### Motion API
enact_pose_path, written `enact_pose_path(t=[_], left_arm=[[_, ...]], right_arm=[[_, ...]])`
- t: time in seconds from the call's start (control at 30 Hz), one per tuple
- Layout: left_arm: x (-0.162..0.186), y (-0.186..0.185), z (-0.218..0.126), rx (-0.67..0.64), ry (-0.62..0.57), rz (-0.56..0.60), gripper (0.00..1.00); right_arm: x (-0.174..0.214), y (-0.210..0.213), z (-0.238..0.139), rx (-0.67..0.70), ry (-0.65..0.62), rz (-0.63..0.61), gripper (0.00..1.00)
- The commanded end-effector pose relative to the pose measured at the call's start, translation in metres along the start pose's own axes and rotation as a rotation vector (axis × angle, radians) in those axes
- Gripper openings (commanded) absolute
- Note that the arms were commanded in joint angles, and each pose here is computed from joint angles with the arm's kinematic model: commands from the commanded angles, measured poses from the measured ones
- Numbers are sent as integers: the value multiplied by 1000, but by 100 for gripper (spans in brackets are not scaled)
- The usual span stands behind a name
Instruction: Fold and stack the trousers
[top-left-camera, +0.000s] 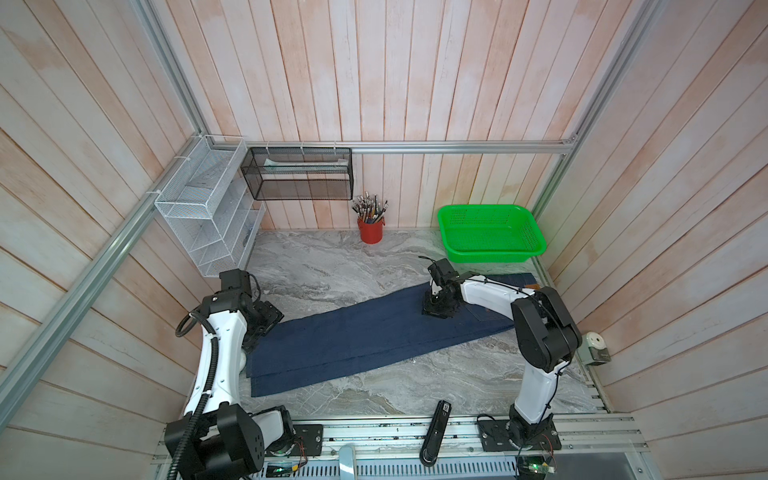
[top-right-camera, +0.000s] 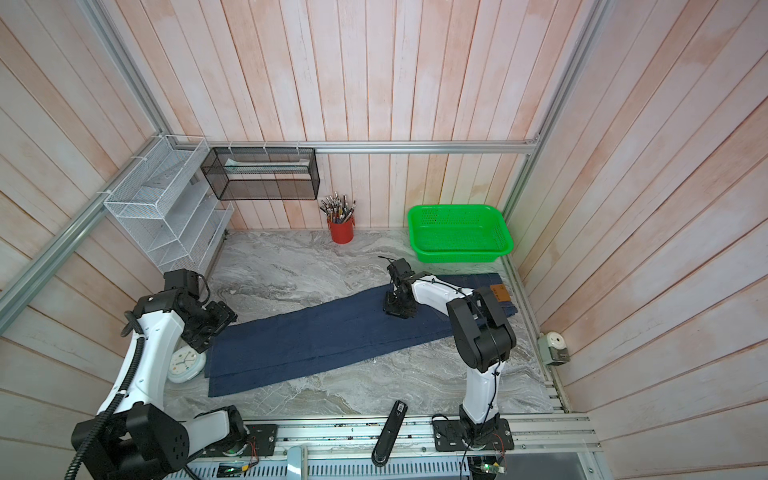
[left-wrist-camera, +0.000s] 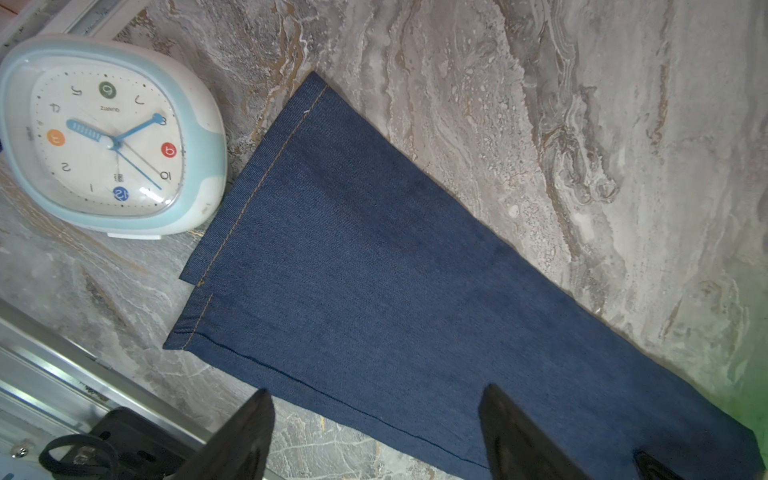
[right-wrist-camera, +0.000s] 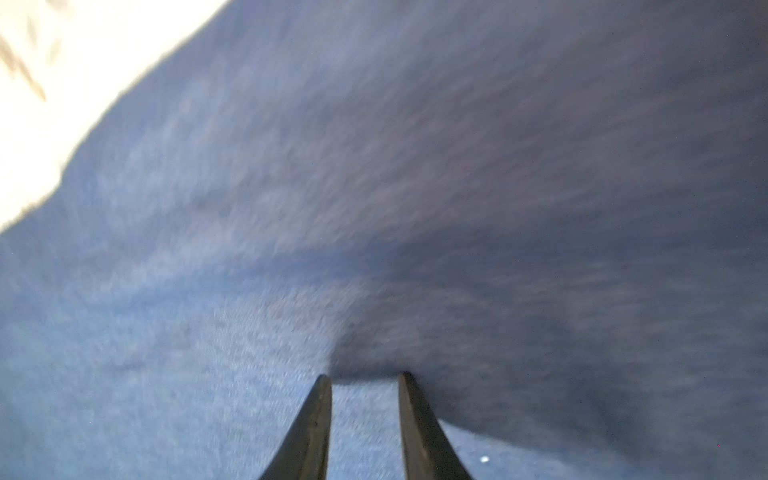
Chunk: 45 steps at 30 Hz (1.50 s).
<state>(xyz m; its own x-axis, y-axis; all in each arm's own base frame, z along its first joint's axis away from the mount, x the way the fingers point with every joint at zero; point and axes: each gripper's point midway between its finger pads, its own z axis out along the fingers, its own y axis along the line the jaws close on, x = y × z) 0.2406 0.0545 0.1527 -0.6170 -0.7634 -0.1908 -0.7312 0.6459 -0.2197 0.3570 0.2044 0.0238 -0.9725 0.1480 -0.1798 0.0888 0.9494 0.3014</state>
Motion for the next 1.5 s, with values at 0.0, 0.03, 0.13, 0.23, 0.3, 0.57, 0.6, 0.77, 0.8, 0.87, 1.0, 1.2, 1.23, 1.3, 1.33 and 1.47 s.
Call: enact_pose_path(t=[0.0,0.03,0.13,0.23,0.3,0.57,0.6,0.77,0.8,0.87,1.0,1.2,1.23,1.3,1.33,1.47], left_arm=[[-7,-8,-9,33,-23,10,80],[-7,-9,-8,36,-21,11,80],[-9,-12,-6,51,-16,10,81],[-8,-12,2,51,-2,13,81],[-5,-12,9,48,17,17,81],[19,-16,66,103,165,44,81],[23,-15,72,104,186,47,81],[43,-11,92,118,249,63,75],[46,-9,95,114,257,61,74],[48,-9,98,108,269,64,73],[54,-3,111,69,310,42,73],[58,4,127,17,347,39,73],[58,4,128,13,348,43,72],[62,-1,132,27,354,58,67],[66,-5,135,38,361,67,64],[86,-18,147,68,404,94,45]], right_arm=[[7,-79,22,205,25,142,32],[7,-89,22,212,24,175,32],[6,-117,18,234,7,262,32],[3,-138,11,254,-14,320,32],[0,-144,7,252,-26,337,32],[-6,-140,-3,227,-41,334,32],[-7,-139,-4,221,-42,334,32],[-10,-134,-10,201,-52,329,32],[-11,-132,-11,198,-53,328,32],[-13,-130,-13,193,-57,327,32],[-17,-128,-17,183,-68,323,32],[-15,-125,-16,169,-63,326,32],[-15,-125,-16,163,-63,326,32],[-15,-124,-16,160,-63,326,32],[-16,-123,-16,158,-63,324,32],[-18,-122,-18,153,-67,316,32]])
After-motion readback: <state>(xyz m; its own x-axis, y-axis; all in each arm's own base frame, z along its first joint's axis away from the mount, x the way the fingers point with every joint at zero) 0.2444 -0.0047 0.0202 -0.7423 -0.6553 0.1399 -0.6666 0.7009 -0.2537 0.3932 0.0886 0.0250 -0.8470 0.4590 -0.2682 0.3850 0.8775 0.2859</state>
